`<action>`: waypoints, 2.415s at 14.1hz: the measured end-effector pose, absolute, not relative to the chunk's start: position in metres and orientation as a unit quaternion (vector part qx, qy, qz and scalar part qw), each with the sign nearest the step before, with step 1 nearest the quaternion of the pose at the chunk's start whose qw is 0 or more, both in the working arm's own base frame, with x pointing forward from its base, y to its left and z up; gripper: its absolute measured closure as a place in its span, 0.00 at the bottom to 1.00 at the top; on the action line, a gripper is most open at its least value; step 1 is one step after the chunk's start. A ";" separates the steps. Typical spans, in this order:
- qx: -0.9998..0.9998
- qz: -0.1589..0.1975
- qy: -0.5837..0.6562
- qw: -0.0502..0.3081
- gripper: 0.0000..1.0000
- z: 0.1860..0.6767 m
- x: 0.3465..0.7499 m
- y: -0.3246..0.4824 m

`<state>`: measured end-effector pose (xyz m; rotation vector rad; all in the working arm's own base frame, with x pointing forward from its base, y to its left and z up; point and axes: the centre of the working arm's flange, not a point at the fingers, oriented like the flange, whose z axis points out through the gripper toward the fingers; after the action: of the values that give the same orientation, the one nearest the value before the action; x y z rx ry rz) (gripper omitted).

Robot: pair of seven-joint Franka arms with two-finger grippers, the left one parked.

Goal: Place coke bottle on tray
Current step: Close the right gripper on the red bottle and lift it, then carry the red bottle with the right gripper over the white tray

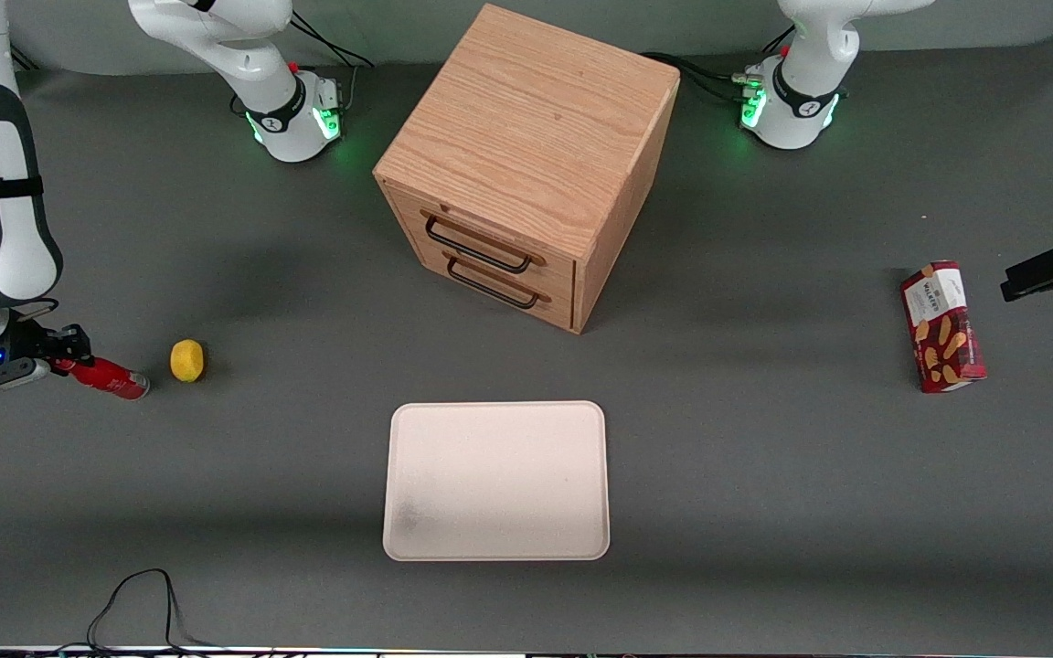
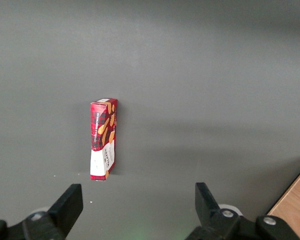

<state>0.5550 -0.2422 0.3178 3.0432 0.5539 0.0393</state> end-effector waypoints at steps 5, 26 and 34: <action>0.980 -0.002 0.199 0.006 0.67 0.374 0.582 -0.236; 0.978 0.040 0.205 0.010 0.67 0.634 0.649 0.110; 0.996 0.049 0.077 0.003 0.67 0.570 0.656 0.295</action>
<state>0.6556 0.2946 0.5696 3.1217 0.2421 0.1545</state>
